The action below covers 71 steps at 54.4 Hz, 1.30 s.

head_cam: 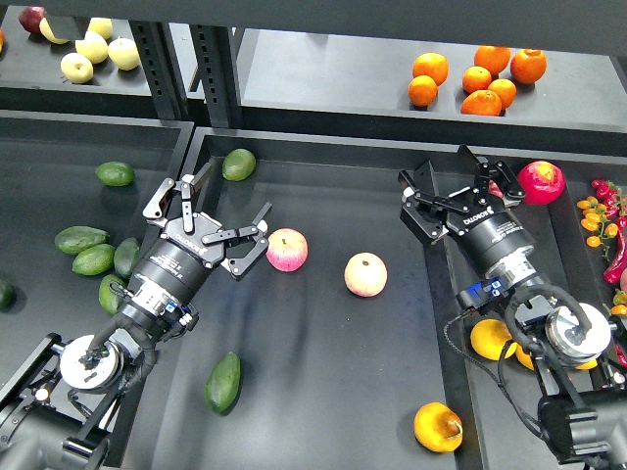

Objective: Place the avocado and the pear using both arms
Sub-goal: 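Swing the left gripper over toward the bin of green avocados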

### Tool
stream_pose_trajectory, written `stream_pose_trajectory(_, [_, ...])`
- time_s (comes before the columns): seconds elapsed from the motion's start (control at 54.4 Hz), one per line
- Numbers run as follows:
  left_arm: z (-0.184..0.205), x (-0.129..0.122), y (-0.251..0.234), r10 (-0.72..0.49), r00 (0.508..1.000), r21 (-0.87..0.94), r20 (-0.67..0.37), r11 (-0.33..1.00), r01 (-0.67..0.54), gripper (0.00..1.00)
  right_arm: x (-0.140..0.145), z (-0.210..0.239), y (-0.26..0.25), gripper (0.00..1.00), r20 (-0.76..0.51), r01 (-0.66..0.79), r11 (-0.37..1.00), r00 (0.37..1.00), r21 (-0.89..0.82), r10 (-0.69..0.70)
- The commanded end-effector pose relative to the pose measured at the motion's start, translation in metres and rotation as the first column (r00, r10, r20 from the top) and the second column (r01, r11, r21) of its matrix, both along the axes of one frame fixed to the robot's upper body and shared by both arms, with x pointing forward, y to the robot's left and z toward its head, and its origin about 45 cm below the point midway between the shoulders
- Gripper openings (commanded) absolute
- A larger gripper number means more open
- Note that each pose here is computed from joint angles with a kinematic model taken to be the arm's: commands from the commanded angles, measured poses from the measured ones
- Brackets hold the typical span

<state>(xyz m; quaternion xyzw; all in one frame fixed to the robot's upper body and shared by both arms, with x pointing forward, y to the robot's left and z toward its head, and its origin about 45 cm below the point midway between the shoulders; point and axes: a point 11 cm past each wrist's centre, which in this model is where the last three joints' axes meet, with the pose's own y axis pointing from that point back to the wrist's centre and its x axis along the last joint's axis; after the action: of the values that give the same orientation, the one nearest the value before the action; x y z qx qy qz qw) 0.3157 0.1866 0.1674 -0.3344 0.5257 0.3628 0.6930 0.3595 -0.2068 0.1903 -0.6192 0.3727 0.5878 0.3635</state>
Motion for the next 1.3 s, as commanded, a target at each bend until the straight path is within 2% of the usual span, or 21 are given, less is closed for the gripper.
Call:
stream_pose_trajectory(0.0, [0.0009,0.0006,0.0003,0.001,1.0,-0.002,0.002,1.0,-0.001,1.0,-0.0001,-0.0003,0.0002,1.0,-0.001,-0.001,1.0,1.0,0.0,0.001])
stream_pose_trajectory(1.286, [0.0017,0.0052,0.0068,0.006,1.0,-0.004,0.012,1.0,-0.006,1.0,-0.0007,-0.0008,-0.0004,1.0,-0.002,0.001,1.0,1.0,-0.001,-0.001])
